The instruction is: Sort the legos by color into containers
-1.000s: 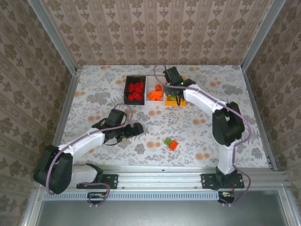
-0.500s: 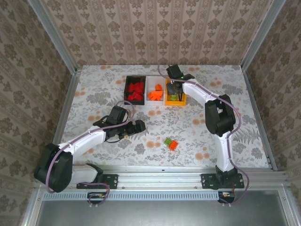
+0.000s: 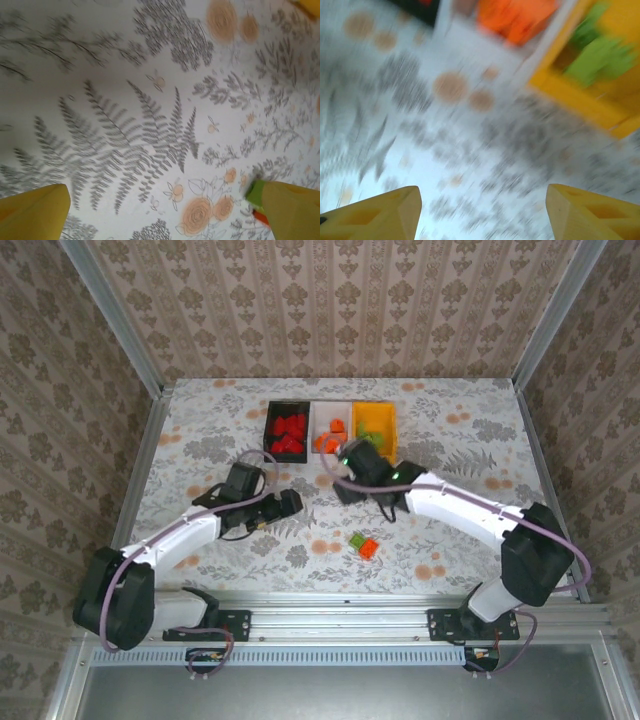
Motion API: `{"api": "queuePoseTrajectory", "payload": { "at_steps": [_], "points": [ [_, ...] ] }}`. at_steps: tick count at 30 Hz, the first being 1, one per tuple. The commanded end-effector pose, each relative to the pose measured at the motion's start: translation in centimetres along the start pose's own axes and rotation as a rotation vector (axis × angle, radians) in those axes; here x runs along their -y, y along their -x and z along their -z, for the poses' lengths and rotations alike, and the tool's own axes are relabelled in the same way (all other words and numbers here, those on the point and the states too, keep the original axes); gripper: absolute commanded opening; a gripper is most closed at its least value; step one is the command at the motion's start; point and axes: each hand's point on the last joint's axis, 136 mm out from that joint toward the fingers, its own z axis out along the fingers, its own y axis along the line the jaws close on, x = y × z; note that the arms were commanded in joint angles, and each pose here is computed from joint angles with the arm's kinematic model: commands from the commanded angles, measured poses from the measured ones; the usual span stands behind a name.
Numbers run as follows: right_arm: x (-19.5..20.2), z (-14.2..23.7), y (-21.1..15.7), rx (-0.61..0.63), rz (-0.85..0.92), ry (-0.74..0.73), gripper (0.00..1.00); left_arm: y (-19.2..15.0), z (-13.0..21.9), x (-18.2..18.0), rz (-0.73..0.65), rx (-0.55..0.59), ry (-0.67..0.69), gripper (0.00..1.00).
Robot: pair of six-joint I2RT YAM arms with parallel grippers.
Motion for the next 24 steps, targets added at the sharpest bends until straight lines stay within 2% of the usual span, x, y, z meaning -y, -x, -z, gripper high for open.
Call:
{"api": "queuePoseTrajectory", "payload": {
  "at_steps": [1, 6, 15, 21, 24],
  "points": [
    [-2.8, -0.3, -4.7, -0.109, 0.099, 0.045, 0.72, 0.9, 0.8, -1.6, 0.031, 0.027, 0.007, 1.0],
    [-3.8, -1.6, -8.2, -0.228, 0.196, 0.015, 0.75, 1.3, 1.2, -2.0, 0.045, 0.039, -0.004, 1.0],
    [-4.7, -3.6, -11.0, -0.353, 0.247, 0.035, 0.73, 0.2, 1.0, -2.6, 0.055, 0.017, -0.002, 1.0],
    [-4.1, -4.4, -11.5, -0.37, 0.247, 0.001, 0.67, 0.4, 0.9, -2.5, 0.055, 0.016, -0.004, 1.0],
    [-3.9, -5.0, -11.9, -0.385, 0.229, 0.012, 0.6, 0.5, 0.7, -2.4, 0.058, 0.013, -0.011, 1.0]
  ]
}}
